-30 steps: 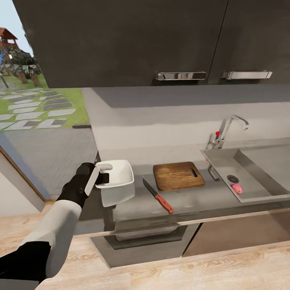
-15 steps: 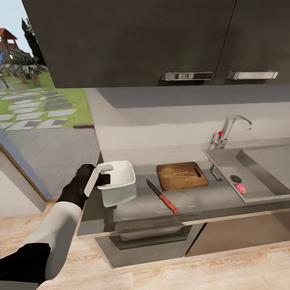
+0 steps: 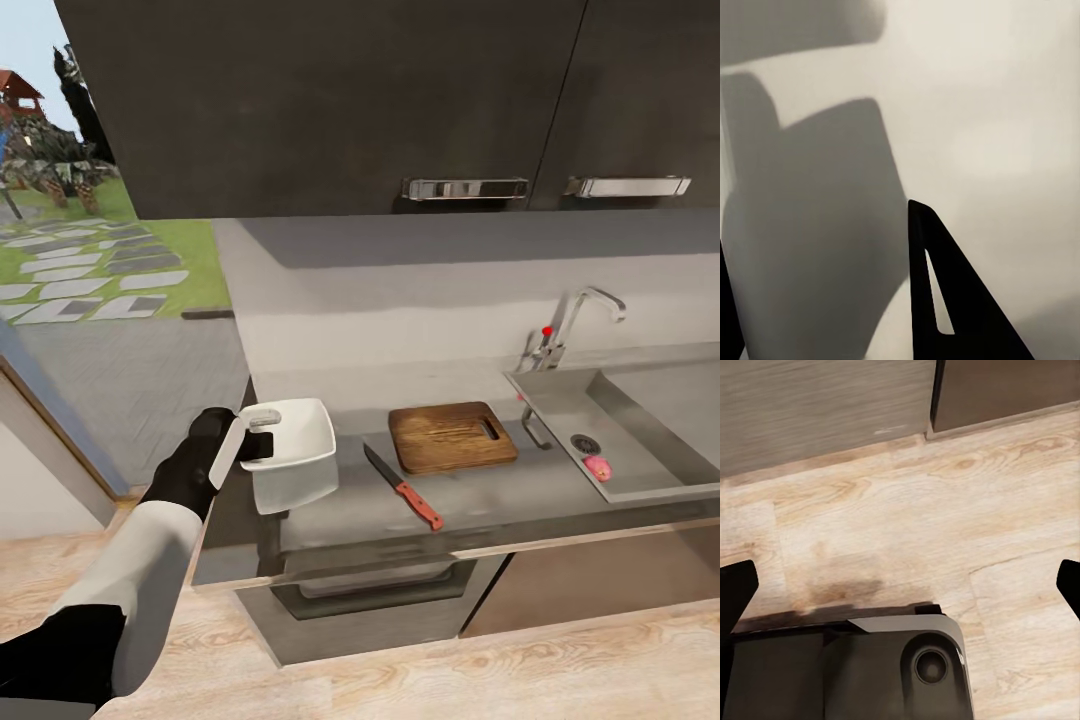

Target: In the kitchen, take the Vidalia onion out of the sink, dice it on the chopping board with the paring knife, put the diced onion into the bowl on the countertop, then place both the paring knife and the chopping board into the sink.

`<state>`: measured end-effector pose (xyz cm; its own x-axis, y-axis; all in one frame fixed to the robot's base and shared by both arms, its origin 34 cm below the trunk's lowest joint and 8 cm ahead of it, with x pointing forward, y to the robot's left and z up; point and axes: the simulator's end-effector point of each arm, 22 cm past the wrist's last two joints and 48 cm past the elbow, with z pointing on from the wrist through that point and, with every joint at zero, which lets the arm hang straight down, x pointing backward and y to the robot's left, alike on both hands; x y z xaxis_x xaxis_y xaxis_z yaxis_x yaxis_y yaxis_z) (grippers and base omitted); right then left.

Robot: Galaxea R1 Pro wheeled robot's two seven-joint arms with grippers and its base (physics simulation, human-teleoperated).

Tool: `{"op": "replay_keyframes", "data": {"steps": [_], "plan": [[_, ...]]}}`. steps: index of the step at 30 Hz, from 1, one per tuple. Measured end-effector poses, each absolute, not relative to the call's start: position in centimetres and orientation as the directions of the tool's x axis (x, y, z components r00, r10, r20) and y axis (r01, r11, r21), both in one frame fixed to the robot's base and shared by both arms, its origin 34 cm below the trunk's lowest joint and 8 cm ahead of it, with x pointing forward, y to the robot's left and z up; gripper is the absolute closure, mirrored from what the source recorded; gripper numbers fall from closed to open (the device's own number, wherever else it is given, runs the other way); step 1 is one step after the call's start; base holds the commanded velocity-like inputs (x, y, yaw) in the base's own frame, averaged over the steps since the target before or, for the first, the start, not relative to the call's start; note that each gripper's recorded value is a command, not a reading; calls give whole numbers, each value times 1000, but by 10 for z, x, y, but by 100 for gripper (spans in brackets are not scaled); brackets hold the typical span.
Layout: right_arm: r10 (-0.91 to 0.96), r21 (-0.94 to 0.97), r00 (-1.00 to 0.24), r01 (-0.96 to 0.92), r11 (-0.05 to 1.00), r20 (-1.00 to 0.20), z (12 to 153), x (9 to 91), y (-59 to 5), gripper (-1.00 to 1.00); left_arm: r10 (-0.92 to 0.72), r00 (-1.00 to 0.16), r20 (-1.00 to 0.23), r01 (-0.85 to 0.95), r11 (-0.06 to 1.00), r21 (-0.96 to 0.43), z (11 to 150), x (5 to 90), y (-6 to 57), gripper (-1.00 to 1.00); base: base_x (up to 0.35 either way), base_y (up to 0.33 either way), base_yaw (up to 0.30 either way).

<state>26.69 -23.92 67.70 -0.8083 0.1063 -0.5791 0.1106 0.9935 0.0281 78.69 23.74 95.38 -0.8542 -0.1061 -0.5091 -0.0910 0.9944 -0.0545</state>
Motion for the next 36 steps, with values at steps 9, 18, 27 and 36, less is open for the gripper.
{"op": "replay_keyframes", "data": {"steps": [9, 18, 27, 36], "plan": [[106, 28, -808, 111, 993, -579, 677, 267, -239, -100, -105, -854, -509, -91, 995, -52, 954, 787, 238, 100, 0, 1, 0], [106, 28, -808, 111, 993, -579, 677, 267, -239, -100, -103, -854, -510, -91, 995, -49, 954, 787, 238, 100, 0, 1, 0], [106, 28, -808, 111, 993, -579, 677, 267, -239, -100, -102, -854, -510, -91, 995, -47, 954, 787, 239, 100, 0, 1, 0], [107, 28, -812, 112, 993, -574, 676, 265, -238, -100, -97, -851, -516, -89, 995, -40, 954, 788, 239, 100, 0, 0, 0]]}}
